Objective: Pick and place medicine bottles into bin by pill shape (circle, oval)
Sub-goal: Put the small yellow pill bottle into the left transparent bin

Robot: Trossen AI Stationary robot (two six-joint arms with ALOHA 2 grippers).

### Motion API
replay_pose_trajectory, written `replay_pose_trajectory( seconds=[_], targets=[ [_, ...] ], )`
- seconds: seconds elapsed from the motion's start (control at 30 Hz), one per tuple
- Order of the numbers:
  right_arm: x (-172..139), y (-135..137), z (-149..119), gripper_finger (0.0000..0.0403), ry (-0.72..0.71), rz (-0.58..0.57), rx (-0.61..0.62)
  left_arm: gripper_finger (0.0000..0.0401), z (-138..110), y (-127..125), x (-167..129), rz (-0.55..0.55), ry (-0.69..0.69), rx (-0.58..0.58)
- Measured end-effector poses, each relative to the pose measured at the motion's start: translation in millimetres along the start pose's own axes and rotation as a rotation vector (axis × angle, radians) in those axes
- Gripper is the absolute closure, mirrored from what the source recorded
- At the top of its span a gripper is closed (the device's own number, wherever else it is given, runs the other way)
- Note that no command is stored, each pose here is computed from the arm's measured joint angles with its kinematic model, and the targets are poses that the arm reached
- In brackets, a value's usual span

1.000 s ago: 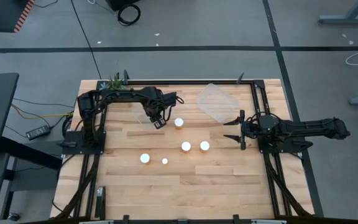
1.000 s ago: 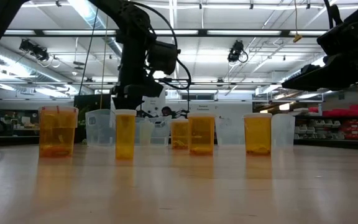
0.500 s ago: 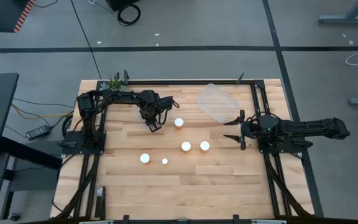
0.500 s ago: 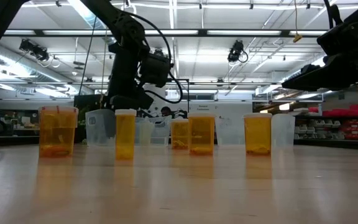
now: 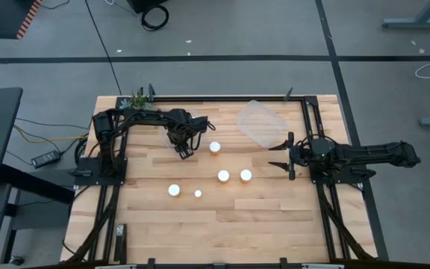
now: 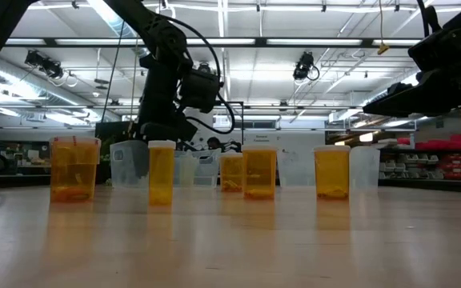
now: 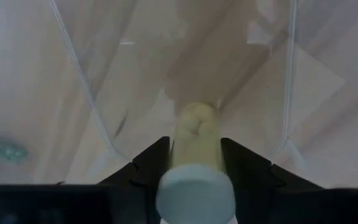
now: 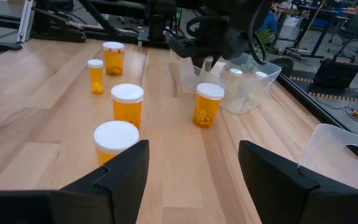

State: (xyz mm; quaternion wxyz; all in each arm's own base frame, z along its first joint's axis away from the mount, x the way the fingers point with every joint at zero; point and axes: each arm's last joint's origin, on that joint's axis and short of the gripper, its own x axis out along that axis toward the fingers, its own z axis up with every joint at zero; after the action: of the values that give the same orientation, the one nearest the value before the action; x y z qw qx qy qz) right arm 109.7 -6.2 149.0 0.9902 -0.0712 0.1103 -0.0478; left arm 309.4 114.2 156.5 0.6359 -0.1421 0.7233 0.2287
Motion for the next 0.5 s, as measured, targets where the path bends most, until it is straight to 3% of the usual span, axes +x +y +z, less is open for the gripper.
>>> replay_pose_trajectory(
  seconds=[0.5],
  targets=[
    [0,0,0,0.0148,0.000,0.000,0.000,0.0203,11,0,-22,-0.008,-0.051,0.006]
  ],
)
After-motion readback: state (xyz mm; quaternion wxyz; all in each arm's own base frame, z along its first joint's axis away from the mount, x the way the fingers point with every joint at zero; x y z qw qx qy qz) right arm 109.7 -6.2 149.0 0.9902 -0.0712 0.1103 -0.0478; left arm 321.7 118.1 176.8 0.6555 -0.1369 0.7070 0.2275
